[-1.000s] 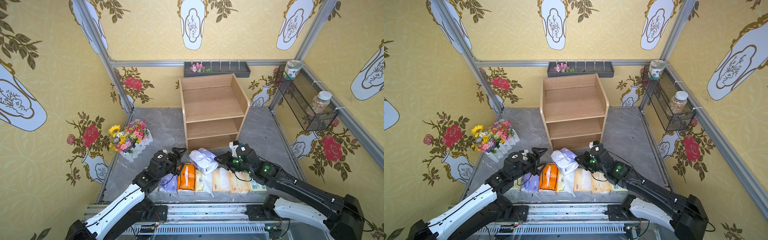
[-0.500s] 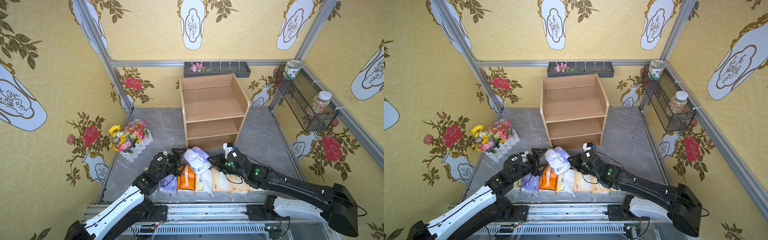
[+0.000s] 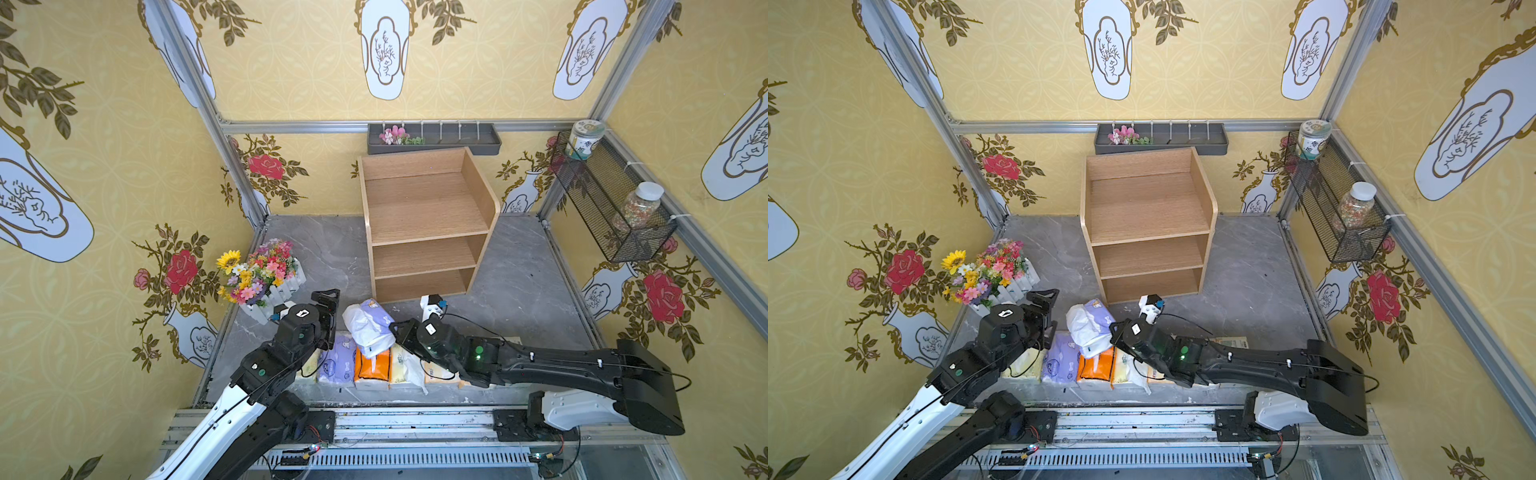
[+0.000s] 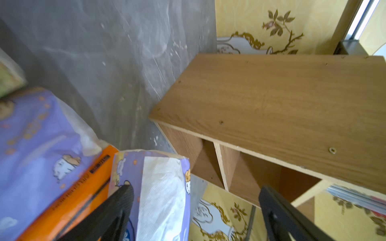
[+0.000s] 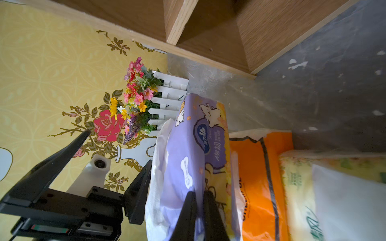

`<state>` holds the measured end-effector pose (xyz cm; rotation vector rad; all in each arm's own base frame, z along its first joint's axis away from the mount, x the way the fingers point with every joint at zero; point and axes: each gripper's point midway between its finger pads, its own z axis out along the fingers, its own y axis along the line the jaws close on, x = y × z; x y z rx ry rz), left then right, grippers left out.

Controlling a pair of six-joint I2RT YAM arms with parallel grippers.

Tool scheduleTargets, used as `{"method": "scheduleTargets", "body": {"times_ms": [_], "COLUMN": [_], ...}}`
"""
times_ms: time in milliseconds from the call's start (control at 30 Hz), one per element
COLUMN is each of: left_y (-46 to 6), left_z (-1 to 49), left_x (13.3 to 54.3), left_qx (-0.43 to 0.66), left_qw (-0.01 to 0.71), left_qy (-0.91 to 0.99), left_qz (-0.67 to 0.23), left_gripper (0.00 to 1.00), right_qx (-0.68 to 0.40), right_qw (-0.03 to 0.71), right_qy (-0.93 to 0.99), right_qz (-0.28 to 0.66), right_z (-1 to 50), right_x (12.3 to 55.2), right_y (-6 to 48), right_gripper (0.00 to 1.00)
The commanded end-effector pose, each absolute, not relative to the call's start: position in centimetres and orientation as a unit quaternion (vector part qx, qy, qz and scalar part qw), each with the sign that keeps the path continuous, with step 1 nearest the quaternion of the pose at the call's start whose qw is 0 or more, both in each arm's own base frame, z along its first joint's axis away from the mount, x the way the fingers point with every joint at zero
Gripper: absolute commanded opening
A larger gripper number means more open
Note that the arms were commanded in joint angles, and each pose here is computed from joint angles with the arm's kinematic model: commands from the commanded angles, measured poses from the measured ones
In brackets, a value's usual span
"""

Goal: Remove the tissue boxes from the shelf
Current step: Place the box of tissues at the center of the board.

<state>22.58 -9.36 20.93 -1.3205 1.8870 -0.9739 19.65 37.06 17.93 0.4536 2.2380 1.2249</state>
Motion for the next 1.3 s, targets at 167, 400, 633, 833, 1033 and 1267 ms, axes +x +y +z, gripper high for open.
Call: {"method": "scheduleTargets", "body": {"times_ms": [167,400,633,833,1033,1267], "left_y": [-3.5,-2.8,-2.8,-3.1,-3.3,-3.1], "left_z": [22.1,21.7,21.0,20.6,20.8,20.9], "left_x": [20.7,19.7,19.4,19.4,19.8,19.8], "left_qx": [-0.511,-0.520,-0.524,-0.525,-0.523,-0.521], "left_qw": [0.393,0.389,0.382,0.374,0.376,0.381], "left_qy": [0.725,0.721,0.718,0.722,0.721,0.723], "left_qz": [-0.243,-0.242,-0.253,-0.253,-0.254,-0.246], "left_gripper": [1.00,1.00,1.00,1.00,1.00,1.00], "right_qx": [0.222,0.255,0.265,0.265,0.248,0.222], "right_qw": [0.384,0.422,0.435,0.430,0.410,0.416], "right_qy": [0.750,0.742,0.775,0.799,0.825,0.846], "right_qz": [0.490,0.454,0.374,0.325,0.298,0.249], "right_z": [20.5,17.7,13.8,11.0,9.2,11.5], "right_x": [22.2,25.6,27.7,29.4,29.8,28.2], "right_y": [43.2,45.0,45.5,45.8,46.7,45.9], "right_gripper": [0.00,0.00,0.00,0.00,0.17,0.67]}}
